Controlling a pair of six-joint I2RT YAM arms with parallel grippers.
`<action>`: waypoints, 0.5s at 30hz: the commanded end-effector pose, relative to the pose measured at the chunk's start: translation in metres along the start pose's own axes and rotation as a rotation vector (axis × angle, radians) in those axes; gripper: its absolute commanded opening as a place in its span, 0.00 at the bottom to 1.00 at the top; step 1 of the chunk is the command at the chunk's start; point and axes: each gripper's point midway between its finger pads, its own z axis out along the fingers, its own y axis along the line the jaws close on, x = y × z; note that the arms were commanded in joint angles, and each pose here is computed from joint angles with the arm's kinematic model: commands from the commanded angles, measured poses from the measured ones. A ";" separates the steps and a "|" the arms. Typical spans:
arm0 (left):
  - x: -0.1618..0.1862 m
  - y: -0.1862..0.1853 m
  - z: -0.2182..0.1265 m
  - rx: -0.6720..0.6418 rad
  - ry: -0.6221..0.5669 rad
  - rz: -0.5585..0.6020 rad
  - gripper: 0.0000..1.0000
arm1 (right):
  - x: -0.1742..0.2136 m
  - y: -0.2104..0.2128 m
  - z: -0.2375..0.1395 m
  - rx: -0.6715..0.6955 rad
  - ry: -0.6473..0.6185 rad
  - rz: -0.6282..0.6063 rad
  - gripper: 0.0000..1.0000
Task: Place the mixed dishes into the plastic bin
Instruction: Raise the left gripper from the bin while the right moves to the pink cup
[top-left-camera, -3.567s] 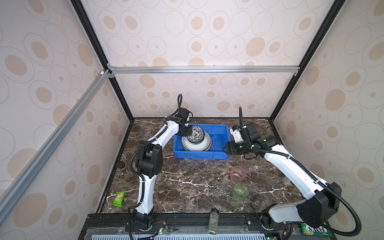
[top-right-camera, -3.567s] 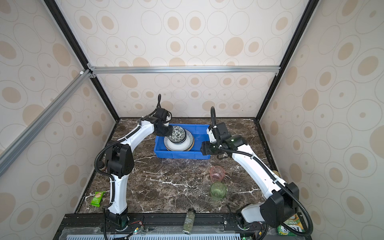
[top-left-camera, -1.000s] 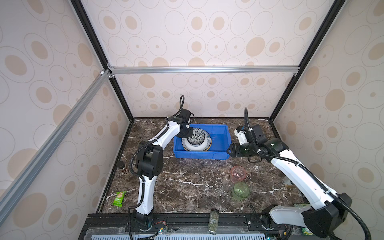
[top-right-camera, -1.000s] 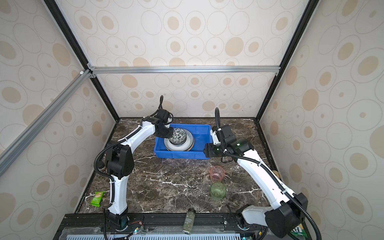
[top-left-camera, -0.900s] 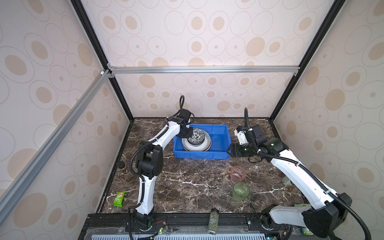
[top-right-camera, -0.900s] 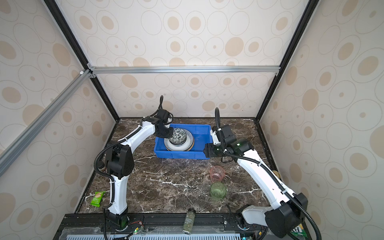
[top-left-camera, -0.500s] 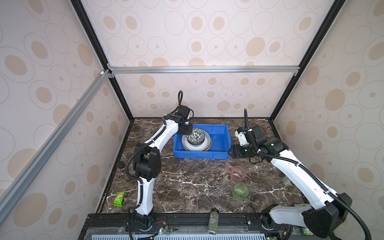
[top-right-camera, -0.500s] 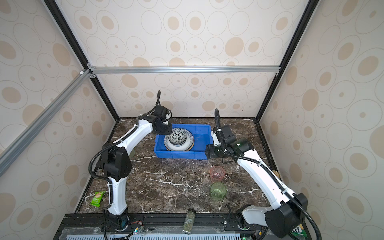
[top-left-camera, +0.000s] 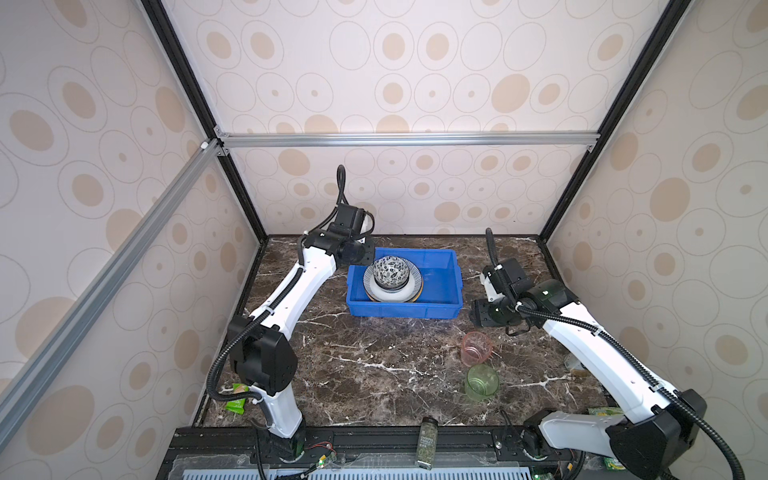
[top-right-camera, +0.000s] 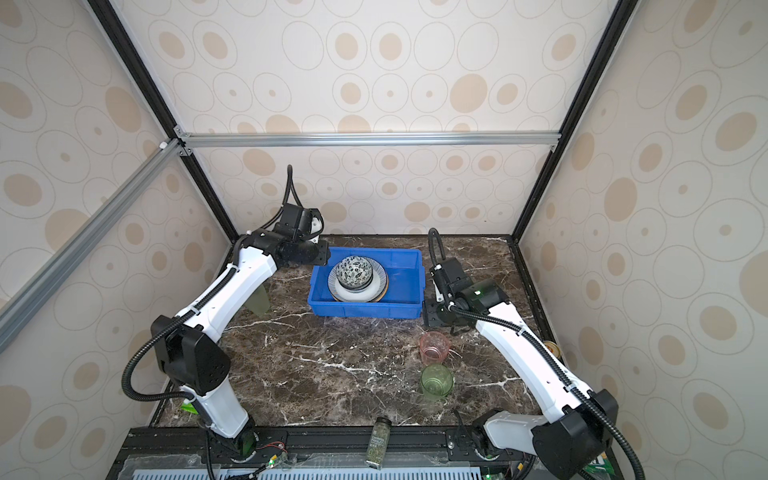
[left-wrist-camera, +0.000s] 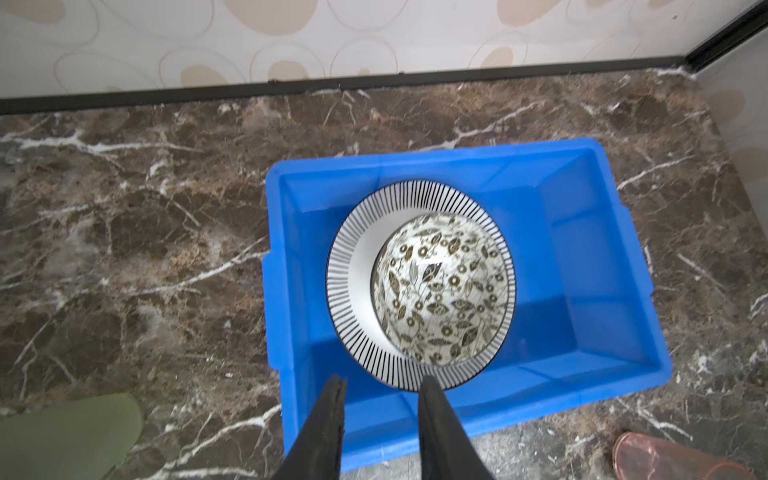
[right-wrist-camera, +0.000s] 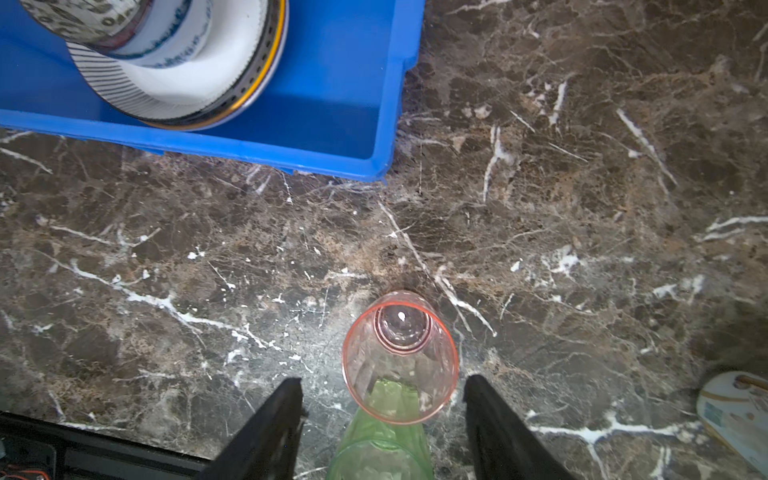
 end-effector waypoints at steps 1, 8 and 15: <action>0.008 0.010 -0.017 -0.051 -0.028 0.027 0.31 | 0.018 -0.017 0.008 0.087 0.076 0.023 0.65; 0.042 0.013 -0.032 -0.020 -0.015 0.038 0.31 | 0.020 -0.028 0.027 0.152 0.091 0.008 0.64; 0.086 0.021 -0.044 -0.016 0.049 0.061 0.31 | 0.023 -0.032 0.040 0.135 0.135 0.010 0.62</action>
